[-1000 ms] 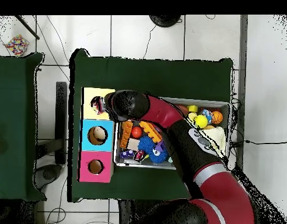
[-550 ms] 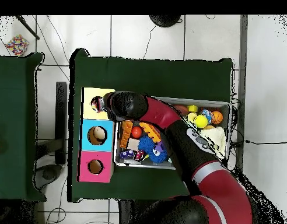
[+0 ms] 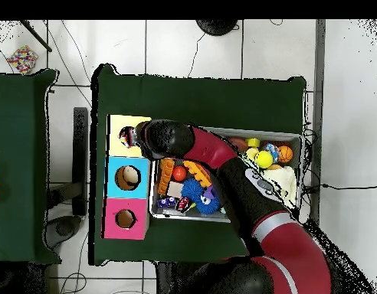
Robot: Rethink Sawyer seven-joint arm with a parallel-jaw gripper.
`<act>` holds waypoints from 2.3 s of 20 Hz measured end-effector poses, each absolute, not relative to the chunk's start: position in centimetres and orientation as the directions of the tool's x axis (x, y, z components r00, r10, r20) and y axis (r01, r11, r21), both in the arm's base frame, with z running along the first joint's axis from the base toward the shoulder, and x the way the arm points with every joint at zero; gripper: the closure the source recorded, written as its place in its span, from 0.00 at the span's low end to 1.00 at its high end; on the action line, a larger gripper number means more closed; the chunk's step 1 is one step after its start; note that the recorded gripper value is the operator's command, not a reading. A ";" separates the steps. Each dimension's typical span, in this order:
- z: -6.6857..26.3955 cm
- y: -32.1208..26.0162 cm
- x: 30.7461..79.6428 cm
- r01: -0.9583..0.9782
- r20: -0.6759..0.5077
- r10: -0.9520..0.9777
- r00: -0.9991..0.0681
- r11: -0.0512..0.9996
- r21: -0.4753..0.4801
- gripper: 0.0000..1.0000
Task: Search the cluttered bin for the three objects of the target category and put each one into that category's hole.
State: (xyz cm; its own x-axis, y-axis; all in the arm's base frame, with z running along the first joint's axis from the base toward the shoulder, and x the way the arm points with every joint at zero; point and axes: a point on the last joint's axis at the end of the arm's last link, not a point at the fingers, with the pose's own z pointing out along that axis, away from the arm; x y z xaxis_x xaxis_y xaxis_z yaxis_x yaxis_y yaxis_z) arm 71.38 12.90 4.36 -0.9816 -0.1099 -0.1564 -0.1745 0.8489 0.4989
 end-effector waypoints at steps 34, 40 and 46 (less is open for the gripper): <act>6.9 12.8 70.5 -0.195 -0.165 -0.127 -0.978 0.838 0.510 0.00; 7.6 12.7 70.7 -0.202 -0.175 -0.129 -0.976 0.842 0.501 0.00; 7.8 12.7 70.7 -0.206 -0.178 -0.133 -0.975 0.842 0.498 0.00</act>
